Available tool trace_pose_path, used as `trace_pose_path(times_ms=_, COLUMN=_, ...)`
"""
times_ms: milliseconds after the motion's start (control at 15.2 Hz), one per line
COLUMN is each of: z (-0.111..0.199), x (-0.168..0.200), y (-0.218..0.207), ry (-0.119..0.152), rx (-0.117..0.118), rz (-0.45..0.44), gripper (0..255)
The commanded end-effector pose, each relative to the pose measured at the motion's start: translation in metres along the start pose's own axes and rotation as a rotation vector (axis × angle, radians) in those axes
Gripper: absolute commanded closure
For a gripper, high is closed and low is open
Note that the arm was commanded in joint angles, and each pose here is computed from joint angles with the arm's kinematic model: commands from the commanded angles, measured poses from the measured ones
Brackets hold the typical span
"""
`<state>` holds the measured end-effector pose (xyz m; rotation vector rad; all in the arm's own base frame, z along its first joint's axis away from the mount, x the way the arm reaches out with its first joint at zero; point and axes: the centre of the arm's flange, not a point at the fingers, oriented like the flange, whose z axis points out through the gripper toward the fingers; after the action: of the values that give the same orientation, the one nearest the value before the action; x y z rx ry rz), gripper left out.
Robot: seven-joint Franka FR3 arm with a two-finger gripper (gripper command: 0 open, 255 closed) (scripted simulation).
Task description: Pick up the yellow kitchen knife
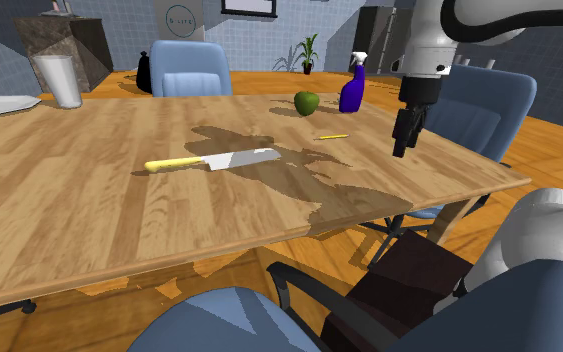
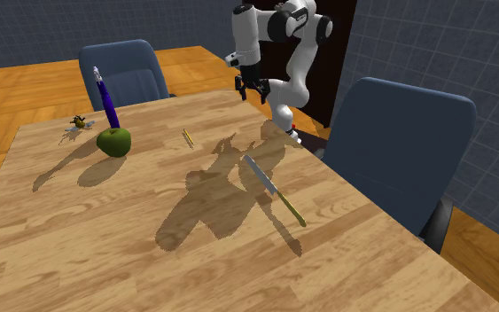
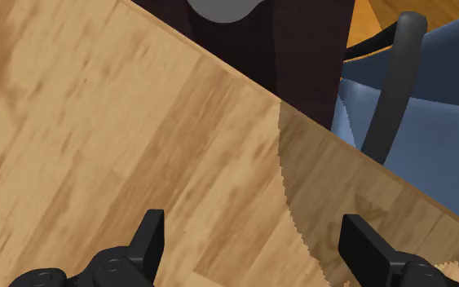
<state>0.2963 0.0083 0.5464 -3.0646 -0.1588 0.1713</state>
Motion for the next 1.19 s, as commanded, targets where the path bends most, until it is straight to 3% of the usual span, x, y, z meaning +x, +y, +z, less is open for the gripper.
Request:
trace_pose_path(times_ms=0, z=0.0, x=0.0, y=0.0, ry=0.0, rx=0.0, rz=0.0, gripper=0)
trace_pose_path(times_ms=528, z=0.001, x=0.1, y=-0.031, ry=0.009, rx=-0.03, rz=-0.24, gripper=0)
trace_pose_path(times_ms=1122, z=0.002, x=0.2, y=-0.093, ry=0.019, rx=-0.065, rz=-0.509, gripper=0)
